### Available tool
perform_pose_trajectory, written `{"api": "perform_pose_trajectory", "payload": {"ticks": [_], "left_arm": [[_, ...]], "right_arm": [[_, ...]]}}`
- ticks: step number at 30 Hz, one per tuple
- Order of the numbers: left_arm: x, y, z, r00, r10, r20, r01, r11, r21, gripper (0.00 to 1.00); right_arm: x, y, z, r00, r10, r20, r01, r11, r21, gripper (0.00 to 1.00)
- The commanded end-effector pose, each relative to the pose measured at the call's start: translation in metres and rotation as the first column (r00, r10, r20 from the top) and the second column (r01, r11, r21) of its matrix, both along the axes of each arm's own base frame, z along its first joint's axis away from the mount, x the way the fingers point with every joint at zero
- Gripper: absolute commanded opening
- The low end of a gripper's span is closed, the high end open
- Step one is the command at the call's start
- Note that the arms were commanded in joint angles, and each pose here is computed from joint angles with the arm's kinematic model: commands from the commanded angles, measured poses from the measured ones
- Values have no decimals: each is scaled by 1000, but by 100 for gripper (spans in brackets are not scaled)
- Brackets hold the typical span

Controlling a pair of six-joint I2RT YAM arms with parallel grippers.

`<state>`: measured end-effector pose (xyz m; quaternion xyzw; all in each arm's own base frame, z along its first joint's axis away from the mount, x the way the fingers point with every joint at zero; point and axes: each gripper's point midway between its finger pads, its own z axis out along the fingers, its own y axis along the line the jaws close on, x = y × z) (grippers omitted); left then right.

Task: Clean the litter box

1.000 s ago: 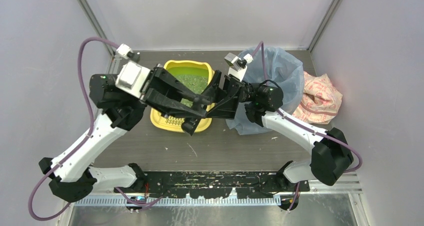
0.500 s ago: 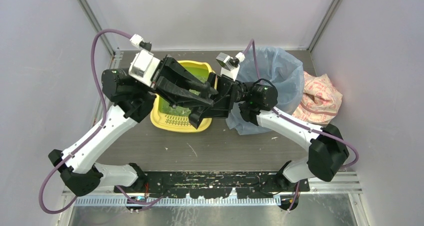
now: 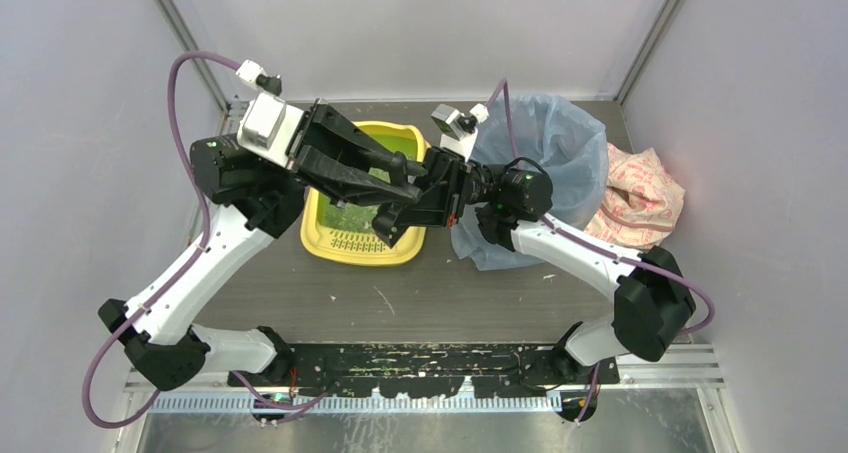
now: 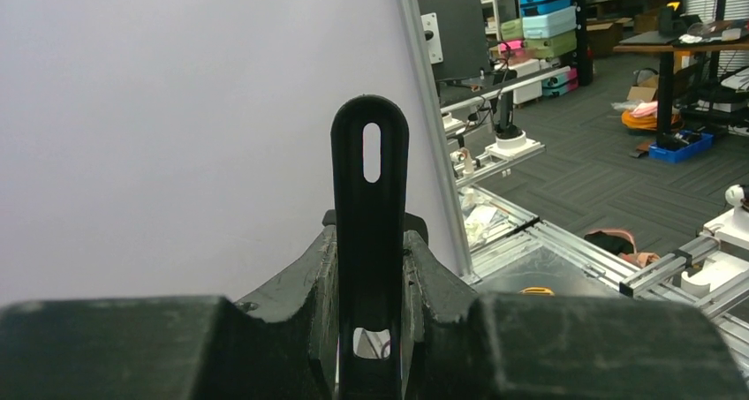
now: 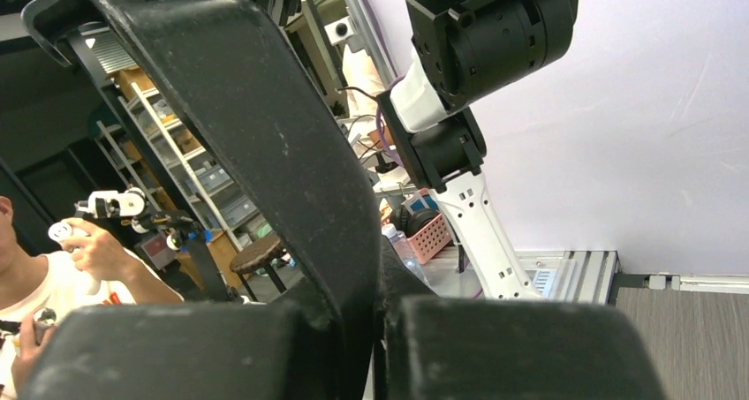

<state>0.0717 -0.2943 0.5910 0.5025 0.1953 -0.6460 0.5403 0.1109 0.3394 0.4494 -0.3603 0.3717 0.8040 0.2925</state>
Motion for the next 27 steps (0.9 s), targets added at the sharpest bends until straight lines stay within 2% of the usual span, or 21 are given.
{"api": "perform_pose_trajectory", "payload": {"ticks": [1,2,3,5,6,8,11,17,22,24,27], "left_arm": [[-3,9,7,999,31,18,-30,999,-39,0],[0,9,4,999,51,3,-51,998,-26,1],[4,9,1,997,82,-12,-82,997,-9,13],[18,9,-11,979,193,-70,-191,981,39,44],[26,11,-16,959,262,-105,-257,965,58,54],[27,28,-20,919,362,-154,-357,932,59,71],[39,52,-29,822,517,-238,-513,854,82,89],[72,111,-47,502,804,-318,-781,580,234,96],[113,148,-76,194,933,-304,-880,302,367,96],[127,151,-87,125,951,-284,-883,237,405,96],[141,140,-103,111,959,-260,-871,220,440,96]], "right_arm": [[-6,-4,9,999,-4,52,2,999,46,1],[-5,-4,9,999,-8,45,5,999,47,1],[-2,-4,10,999,-13,36,12,999,45,1],[11,0,7,999,-43,-7,43,999,17,1],[21,3,5,997,-69,-36,69,998,-5,1],[40,7,-2,989,-130,-66,128,991,-32,1],[61,8,-9,978,-187,-87,185,982,-35,1],[91,15,-22,970,-198,-144,191,980,-65,1],[106,27,-39,952,-277,-133,256,954,-154,1],[109,30,-47,941,-318,-113,292,935,-199,1],[104,32,-53,936,-342,-81,314,918,-242,1]]}}
